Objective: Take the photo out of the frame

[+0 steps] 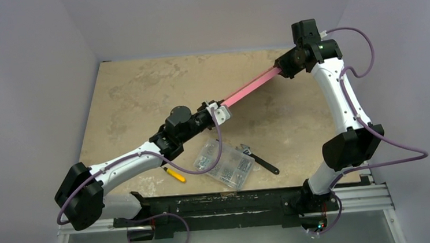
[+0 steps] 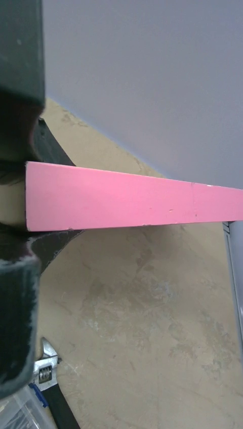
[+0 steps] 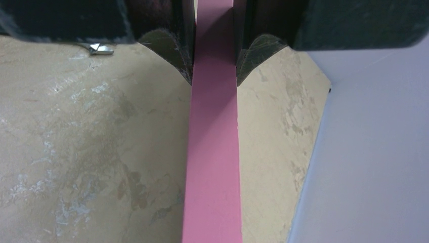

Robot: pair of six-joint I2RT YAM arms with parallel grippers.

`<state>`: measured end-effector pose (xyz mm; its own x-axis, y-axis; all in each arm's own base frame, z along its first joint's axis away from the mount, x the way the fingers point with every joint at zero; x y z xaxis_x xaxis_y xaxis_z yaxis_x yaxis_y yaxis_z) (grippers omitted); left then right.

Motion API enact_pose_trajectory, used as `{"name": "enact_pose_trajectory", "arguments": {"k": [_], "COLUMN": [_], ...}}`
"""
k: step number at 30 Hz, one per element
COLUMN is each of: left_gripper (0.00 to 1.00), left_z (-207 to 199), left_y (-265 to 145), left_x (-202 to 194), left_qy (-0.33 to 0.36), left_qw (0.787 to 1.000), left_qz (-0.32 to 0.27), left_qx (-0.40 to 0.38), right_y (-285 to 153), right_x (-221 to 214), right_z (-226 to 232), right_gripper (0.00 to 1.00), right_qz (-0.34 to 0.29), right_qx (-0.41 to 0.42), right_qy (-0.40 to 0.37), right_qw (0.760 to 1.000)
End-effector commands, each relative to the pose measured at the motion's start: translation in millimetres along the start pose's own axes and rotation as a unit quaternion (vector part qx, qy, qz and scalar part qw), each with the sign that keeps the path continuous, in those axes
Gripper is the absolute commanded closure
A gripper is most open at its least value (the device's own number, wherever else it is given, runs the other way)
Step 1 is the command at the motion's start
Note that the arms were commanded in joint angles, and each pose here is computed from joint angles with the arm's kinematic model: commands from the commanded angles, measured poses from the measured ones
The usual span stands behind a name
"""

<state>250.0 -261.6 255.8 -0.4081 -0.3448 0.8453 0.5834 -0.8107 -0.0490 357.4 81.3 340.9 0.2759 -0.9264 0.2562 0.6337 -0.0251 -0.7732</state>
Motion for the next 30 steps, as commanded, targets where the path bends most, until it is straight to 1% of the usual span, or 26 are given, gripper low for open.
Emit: {"name": "enact_pose_trajectory", "arguments": {"k": [1,2,3,4,5,6,7,8,9,12,14,18,21,25,28,30], "left_gripper": [1.00,1.00,1.00,1.00,1.00,1.00,1.00,1.00,1.00,1.00,1.00,1.00,1.00,1.00,1.00,1.00], "left_z": [11.5,10.2,10.8,11.7,13.3,15.7,16.8,19.6,20.9,28.7,34.6,45.6,51.9,55.9,63.9,68.8], "left_y": [5.0,4.9,5.1,6.2,7.4,9.8,11.5,13.8,16.4,23.4,29.4,44.2,57.8,76.3,87.8,95.8], "left_x": [37.2,38.1,40.4,41.2,42.4,44.6,44.7,47.7,48.3,56.2,63.9,75.3,73.4,65.4,51.1,34.9], "left_qy": [-0.008,-0.014,-0.027,-0.038,-0.051,-0.066,-0.075,-0.090,-0.102,-0.146,-0.175,-0.255,-0.322,-0.392,-0.461,-0.521], "left_qw": [0.997,0.997,0.996,0.996,0.996,0.995,0.995,0.994,0.993,0.987,0.982,0.963,0.942,0.915,0.884,0.852], "left_qz": [-0.078,-0.081,-0.083,-0.079,-0.076,-0.071,-0.066,-0.063,-0.058,-0.062,-0.065,-0.083,-0.083,-0.084,-0.067,-0.043], "left_qx": [-0.005,-0.012,-0.014,-0.014,-0.010,-0.006,-0.004,0.000,-0.002,-0.006,-0.020,-0.039,-0.042,-0.042,-0.039,-0.038], "right_y": [-13.9,-14.1,-13.6,-14.4,-16.0,-20.8,-24.1,-30.9,-39.1,-78.9,-104.9,-144.7,-150.5,-140.0,-133.6,-132.6], "right_x": [1.8,1.6,1.0,1.2,2.2,2.7,4.2,7.5,12.0,29.3,38.5,49.4,49.2,43.3,39.4,38.6], "right_z": [13.1,14.3,15.1,16.9,17.8,19.9,19.4,18.6,17.0,10.2,2.8,-19.6,-36.3,-58.8,-75.5,-85.8], "right_gripper": [1.00,0.96,0.88,0.78,0.61,0.40,0.31,0.21,0.15,0.11,0.11,0.11,0.12,0.13,0.13,0.14], "right_qz": [-0.001,0.001,0.004,0.005,0.003,0.005,0.001,-0.011,-0.030,-0.104,-0.143,-0.198,-0.214,-0.205,-0.200,-0.206], "right_qx": [0.049,0.057,0.065,0.077,0.088,0.102,0.106,0.109,0.109,0.120,0.123,0.117,0.111,0.085,0.063,0.054], "right_qy": [-0.004,-0.015,-0.030,-0.050,-0.079,-0.104,-0.127,-0.150,-0.170,-0.219,-0.242,-0.259,-0.262,-0.271,-0.277,-0.277], "right_qw": [0.999,0.998,0.997,0.996,0.993,0.989,0.986,0.983,0.979,0.963,0.952,0.938,0.934,0.937,0.938,0.937]}}
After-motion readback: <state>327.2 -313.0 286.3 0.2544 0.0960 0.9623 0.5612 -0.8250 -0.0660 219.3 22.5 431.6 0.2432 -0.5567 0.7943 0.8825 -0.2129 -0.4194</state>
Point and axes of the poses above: each gripper's point midway between its finger pads, its own y axis out along the fingers, its own z axis along the line the jaws close on, x = y × z, the point moved 8 cm from there along -y, back along the fingers, and after that the axes turned 6 degrees about y, right-handed, at the moved point
